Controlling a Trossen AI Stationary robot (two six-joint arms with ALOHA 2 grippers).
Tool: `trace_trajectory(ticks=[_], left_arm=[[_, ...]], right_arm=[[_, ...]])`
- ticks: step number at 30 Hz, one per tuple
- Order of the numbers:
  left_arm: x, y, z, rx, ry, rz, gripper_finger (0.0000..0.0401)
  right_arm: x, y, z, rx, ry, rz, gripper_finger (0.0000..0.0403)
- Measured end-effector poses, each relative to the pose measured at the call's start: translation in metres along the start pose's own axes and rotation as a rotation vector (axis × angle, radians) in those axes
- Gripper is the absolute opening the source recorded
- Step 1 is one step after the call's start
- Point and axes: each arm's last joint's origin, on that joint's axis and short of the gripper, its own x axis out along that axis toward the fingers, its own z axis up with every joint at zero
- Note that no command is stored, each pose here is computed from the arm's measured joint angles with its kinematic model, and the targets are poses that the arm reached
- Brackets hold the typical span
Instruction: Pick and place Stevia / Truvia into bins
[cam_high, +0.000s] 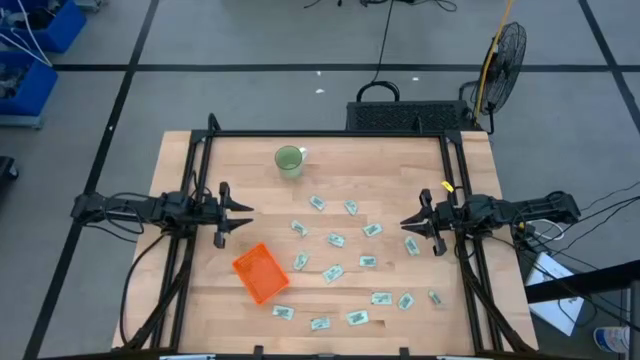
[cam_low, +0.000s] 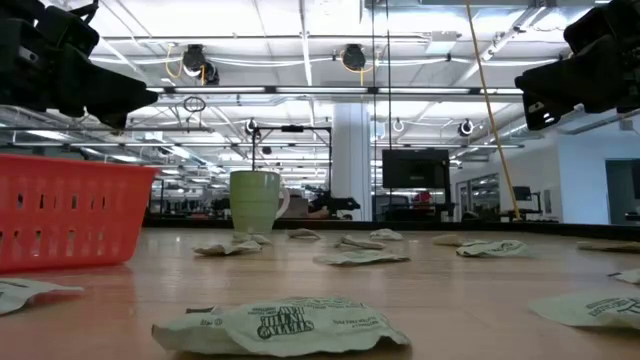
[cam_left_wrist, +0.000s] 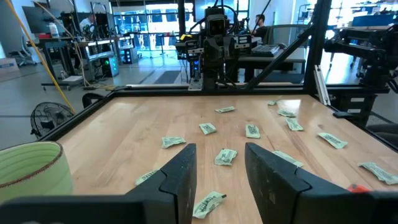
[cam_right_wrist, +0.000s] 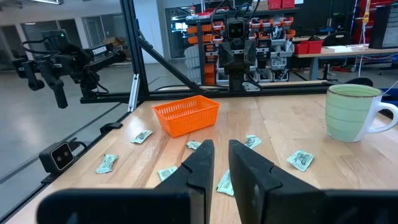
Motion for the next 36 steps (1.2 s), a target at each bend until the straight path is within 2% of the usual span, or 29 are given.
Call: trace_trajectory(ticks=[25,30,36], left_arm=[[0.0,0.0,-0.0001,0.002,0.0,0.001,0.0143],[-0.0001,0.0028,-0.0001,0.063,0.004,0.098,0.0143],[-0.0004,0.0045,0.0004,0.06,0.002,0.156,0.0143]], right_arm=[[0.0,0.0,0.0,0.0,0.0,0.0,0.0043],[0.0,0.0,0.0,0.0,0.0,0.0,0.0043],[0.0,0.0,0.0,0.0,0.0,0.0,0.0043]])
